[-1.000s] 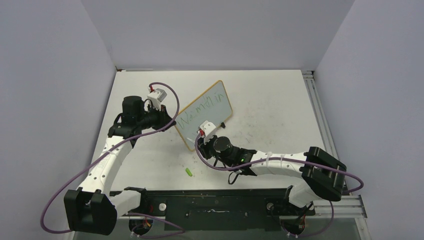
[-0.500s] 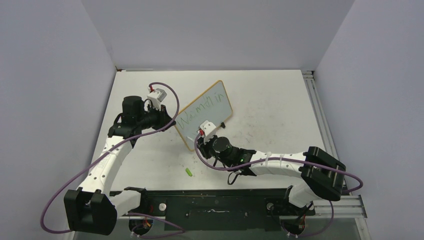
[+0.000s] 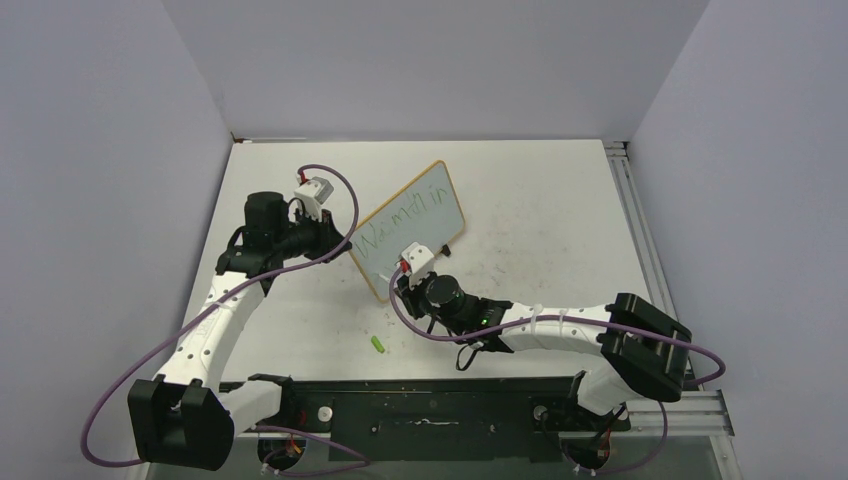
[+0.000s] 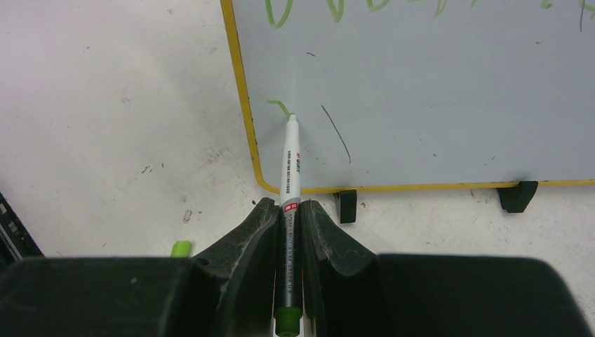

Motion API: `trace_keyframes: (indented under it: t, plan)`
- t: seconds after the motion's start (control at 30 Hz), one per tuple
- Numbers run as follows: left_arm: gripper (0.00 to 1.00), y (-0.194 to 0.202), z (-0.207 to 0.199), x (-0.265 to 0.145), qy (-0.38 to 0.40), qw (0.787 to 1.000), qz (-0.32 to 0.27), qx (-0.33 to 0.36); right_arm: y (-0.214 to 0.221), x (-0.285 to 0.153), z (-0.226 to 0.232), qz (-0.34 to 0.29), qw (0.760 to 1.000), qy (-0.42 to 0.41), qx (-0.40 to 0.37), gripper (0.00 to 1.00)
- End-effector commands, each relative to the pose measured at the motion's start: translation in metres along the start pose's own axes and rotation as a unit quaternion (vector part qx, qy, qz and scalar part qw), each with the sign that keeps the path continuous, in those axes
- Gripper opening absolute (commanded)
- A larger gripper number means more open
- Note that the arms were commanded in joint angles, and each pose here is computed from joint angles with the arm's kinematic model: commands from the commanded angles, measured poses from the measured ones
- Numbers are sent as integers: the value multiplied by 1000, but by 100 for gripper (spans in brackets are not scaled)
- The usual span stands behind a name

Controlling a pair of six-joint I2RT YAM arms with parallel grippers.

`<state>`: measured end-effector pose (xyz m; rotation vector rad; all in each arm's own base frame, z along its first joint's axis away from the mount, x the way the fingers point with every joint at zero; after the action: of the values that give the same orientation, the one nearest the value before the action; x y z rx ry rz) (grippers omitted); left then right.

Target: Write a sentence on the whiteboard

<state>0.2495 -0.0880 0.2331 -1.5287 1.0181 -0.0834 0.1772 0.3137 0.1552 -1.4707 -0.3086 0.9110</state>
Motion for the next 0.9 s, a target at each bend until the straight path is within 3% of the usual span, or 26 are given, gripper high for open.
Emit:
trace_keyframes:
  t: [0.0,0.33,0.87]
  plan:
    - [0,-4,0,-4,-10,1000,-3,9,-11,-4,2,-26,1000,4,7,5]
    - [0,-4,1,-4,-10,1000,-4,9,-39,-10,5,-68,998,7,3,5]
    - [0,-4,1,-4,-10,1000,-3,8,-27,4,5,-51,998,17,-11,5]
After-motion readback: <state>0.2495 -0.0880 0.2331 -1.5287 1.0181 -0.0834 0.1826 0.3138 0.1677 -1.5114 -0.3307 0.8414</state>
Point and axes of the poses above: each gripper's point midway between its finger pads, its own x axis out along the fingers, its own z axis along the line the jaws close on, y = z × x, the point moved 8 cm from there along -x, back along the fingers, and after that the axes turned 6 degrees about x, right-handed, at the moved point
